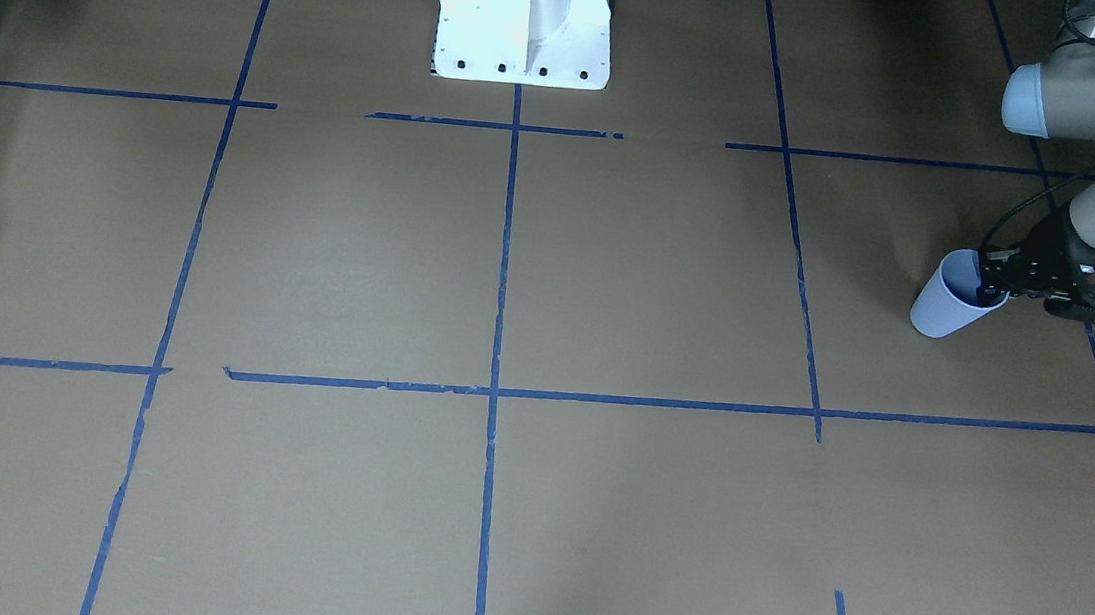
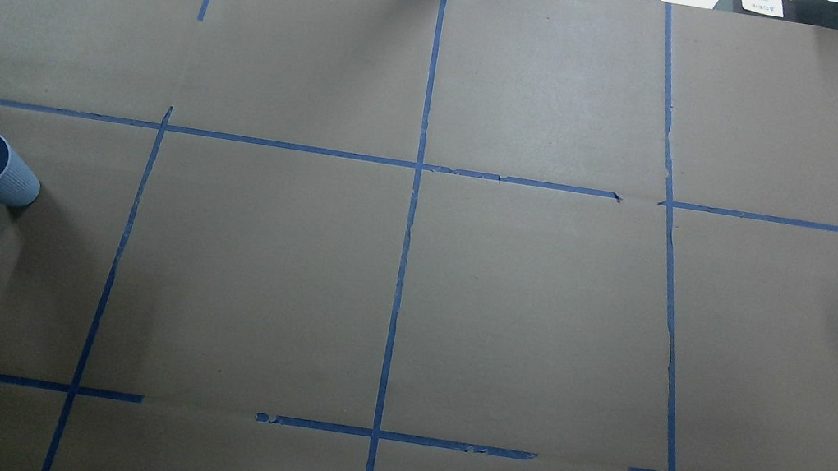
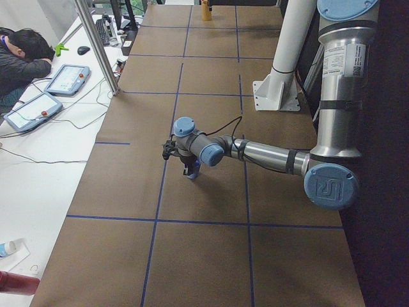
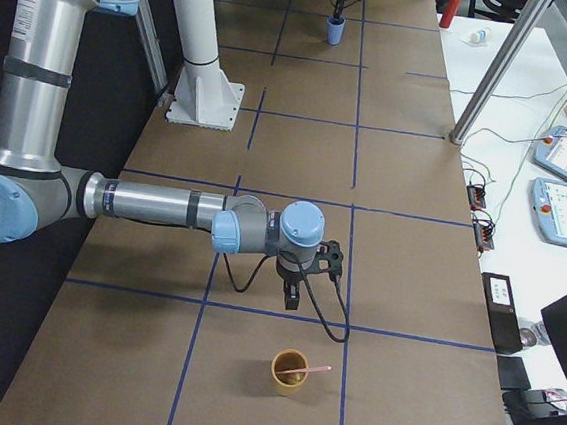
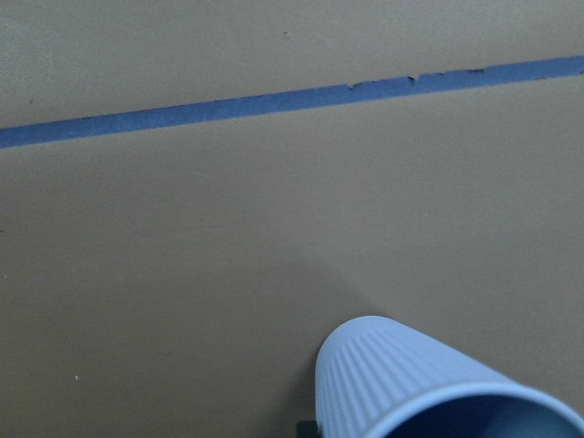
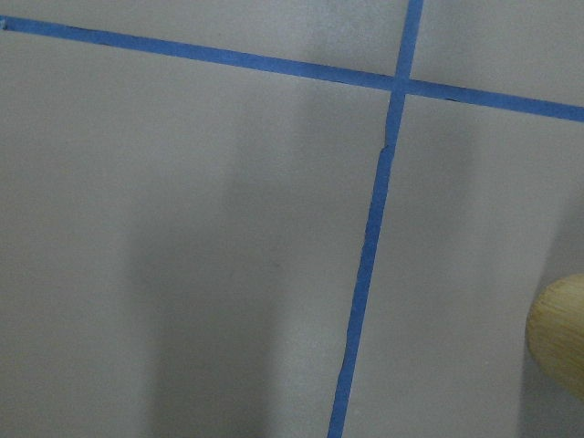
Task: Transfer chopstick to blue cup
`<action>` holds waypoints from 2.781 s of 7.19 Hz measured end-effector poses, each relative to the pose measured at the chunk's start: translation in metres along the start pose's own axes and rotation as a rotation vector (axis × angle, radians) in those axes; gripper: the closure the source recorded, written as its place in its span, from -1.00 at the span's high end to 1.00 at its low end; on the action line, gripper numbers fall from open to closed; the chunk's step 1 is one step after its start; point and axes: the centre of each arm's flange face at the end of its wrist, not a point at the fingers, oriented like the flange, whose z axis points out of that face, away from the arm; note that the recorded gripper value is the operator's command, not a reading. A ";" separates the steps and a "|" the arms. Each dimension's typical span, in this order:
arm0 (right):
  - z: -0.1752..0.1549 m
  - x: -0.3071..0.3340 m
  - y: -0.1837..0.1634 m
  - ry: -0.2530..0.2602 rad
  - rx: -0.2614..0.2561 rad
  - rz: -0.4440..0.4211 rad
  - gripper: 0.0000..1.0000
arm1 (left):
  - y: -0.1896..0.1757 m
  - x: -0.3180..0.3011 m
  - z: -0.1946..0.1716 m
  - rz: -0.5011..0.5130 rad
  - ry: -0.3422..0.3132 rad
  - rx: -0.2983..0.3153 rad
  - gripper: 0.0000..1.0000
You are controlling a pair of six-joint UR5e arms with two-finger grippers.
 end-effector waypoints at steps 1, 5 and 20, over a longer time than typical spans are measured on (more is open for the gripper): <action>0.000 0.000 0.000 -0.001 0.001 0.000 1.00 | -0.010 0.013 -0.007 -0.017 0.014 0.015 -1.00; 0.000 0.000 0.000 -0.001 -0.002 0.001 1.00 | -0.047 0.210 -0.005 -0.128 0.146 0.000 -1.00; 0.000 0.000 0.000 0.002 0.000 -0.001 1.00 | -0.038 0.479 -0.040 -0.096 0.083 -0.085 1.00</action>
